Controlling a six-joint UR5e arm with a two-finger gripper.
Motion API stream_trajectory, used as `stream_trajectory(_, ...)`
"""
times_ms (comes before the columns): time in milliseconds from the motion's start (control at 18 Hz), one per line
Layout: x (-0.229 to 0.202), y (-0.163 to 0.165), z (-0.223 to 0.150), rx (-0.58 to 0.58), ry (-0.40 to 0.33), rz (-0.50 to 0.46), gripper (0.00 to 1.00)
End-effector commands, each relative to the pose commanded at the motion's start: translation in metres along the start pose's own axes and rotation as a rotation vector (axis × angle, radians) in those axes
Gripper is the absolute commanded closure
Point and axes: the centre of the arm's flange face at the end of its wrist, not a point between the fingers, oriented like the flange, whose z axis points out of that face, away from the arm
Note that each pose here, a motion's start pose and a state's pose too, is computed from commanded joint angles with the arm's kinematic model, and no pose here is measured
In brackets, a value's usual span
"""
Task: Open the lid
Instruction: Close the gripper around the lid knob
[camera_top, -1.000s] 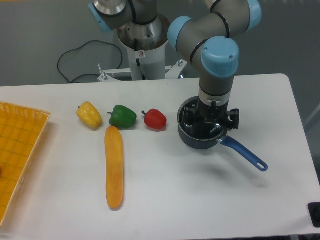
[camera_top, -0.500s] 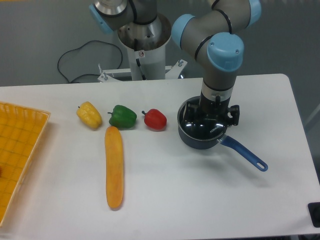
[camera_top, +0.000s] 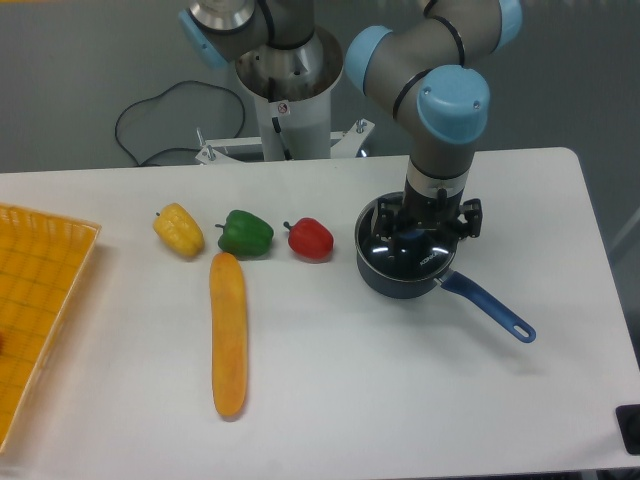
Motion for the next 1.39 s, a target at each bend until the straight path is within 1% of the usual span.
stream_trajectory(111,0.003,0.002,0.002,-0.02,0.011,0.001,0.0)
stream_trajectory(278,0.005,0.003,-0.001,-0.02,0.009,0.002,0.0)
stream_trajectory(722,0.006,0.005,0.005,-0.047,0.024,0.006,0.0)
stream_trajectory(1000,0.009,0.008,0.014,-0.06,0.035,0.014,0.0)
stream_trajectory(1167,0.013,0.016,0.028,-0.082,0.049,0.015,0.0)
stream_trajectory(1389,0.011,0.018,0.029,-0.083,0.05,0.016,0.0)
